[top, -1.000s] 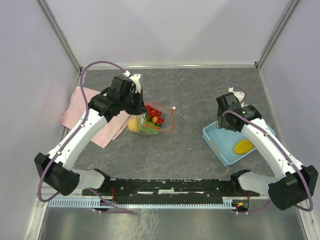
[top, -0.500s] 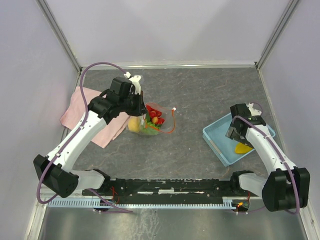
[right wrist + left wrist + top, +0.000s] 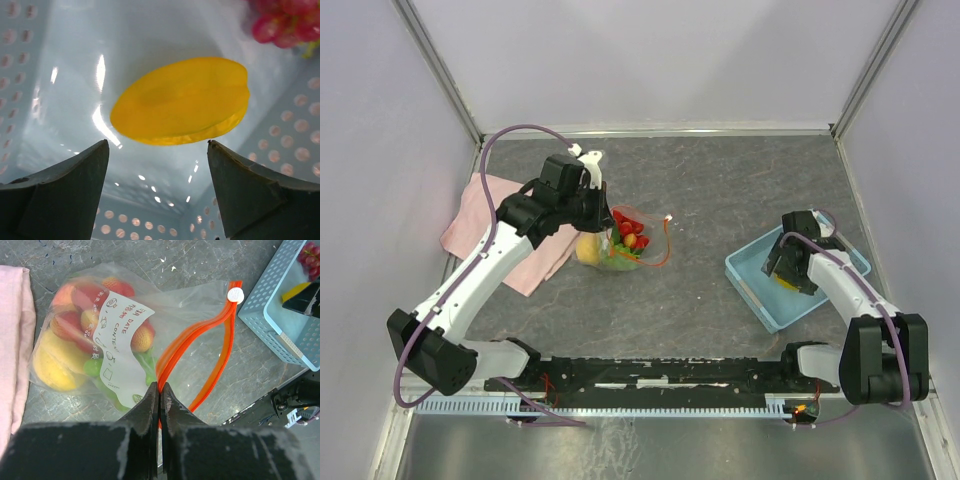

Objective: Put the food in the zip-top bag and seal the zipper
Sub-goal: Pick up the fake fruit from the bin.

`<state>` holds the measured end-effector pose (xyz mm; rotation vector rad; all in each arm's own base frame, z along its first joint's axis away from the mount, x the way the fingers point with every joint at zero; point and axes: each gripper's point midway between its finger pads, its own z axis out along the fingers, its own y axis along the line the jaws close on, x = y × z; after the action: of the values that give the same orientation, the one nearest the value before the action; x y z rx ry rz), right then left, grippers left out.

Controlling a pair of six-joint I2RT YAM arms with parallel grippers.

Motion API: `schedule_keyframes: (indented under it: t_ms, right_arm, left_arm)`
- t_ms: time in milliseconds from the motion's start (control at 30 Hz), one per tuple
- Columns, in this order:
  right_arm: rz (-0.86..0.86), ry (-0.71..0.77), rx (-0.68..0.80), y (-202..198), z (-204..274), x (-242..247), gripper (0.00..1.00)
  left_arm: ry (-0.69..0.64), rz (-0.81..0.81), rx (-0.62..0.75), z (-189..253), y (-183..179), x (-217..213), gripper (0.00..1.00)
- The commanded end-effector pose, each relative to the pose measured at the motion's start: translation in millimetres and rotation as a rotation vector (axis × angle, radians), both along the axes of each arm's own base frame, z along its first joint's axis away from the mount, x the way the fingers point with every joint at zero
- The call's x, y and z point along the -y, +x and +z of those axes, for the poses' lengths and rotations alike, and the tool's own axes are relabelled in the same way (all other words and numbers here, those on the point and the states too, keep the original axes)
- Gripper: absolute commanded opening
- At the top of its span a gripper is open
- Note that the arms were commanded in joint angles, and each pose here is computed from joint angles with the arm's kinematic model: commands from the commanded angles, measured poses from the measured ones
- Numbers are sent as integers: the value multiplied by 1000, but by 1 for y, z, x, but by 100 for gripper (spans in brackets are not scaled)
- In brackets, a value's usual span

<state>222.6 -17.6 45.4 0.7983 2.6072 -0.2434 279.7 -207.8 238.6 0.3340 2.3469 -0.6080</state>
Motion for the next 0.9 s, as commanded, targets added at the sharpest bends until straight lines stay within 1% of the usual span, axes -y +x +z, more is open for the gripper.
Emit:
schedule_keyframes:
  t_ms: [0, 100, 267, 367, 500, 633, 733, 867]
  right_arm:
    - [103, 73, 110, 34, 6, -17, 87]
    - [115, 66, 128, 39, 11, -16, 86]
    - [32, -37, 121, 30, 21, 5, 88]
    - [89, -42, 124, 33, 32, 4, 89]
    - [177, -66, 110, 37, 43, 5, 94]
    - [199, -50, 135, 45, 47, 2, 99]
    - [189, -39, 162, 54, 41, 3, 99]
    - [177, 8, 120, 62, 25, 2, 99]
  left_arm:
    - [-40, -46, 94, 21, 5, 6, 3]
    - [-39, -44, 93, 20, 6, 5, 3]
    - [-39, -46, 92, 20, 6, 6, 3]
    - [-39, -46, 89, 18, 6, 6, 3]
    - [-42, -52, 84, 18, 6, 7, 3]
    - [-42, -53, 84, 17, 6, 7, 3]
    - [-43, -53, 83, 17, 6, 7, 3]
    - [-48, -55, 84, 18, 6, 7, 3]
